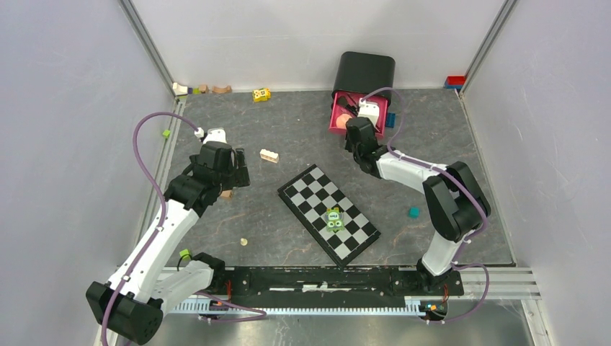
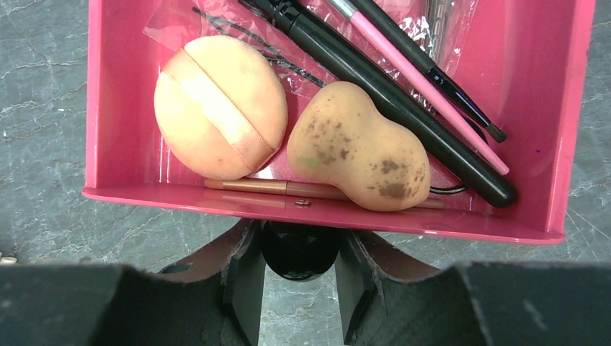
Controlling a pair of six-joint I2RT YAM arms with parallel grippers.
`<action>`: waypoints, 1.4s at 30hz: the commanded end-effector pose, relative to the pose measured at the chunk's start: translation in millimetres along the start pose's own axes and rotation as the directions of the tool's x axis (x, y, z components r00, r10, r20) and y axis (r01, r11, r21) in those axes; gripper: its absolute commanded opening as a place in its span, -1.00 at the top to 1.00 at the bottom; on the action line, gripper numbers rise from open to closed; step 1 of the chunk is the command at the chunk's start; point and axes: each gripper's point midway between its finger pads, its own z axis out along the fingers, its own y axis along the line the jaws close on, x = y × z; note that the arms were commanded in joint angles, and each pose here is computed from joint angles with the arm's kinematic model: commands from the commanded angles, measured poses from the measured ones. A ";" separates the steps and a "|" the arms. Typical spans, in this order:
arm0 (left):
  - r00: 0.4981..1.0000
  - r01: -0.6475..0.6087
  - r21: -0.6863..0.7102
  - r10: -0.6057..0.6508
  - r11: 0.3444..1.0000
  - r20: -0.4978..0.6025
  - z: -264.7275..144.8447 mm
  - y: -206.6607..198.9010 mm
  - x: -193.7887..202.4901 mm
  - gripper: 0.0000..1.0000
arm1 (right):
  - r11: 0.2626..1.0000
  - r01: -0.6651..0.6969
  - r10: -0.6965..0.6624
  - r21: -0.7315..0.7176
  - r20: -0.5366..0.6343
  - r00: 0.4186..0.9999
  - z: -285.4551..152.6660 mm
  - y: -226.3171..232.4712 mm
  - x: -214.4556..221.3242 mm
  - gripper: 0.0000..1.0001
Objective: Organize the makeup
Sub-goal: Close the drawer in the storage box.
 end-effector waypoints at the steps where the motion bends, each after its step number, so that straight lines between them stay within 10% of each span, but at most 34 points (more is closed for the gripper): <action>1: 0.999 -0.035 0.004 0.035 0.999 0.027 2.9 0.0 -6.6 -1.00 | 0.996 -0.078 0.088 -0.051 0.239 0.967 -14.4 20.6 -98.7 0.70; 42: 0.999 -0.038 -0.005 0.038 0.999 0.023 4.4 1.1 -6.2 -1.00 | 0.992 -0.101 0.121 -0.076 0.335 0.935 60.4 19.7 -190.5 0.46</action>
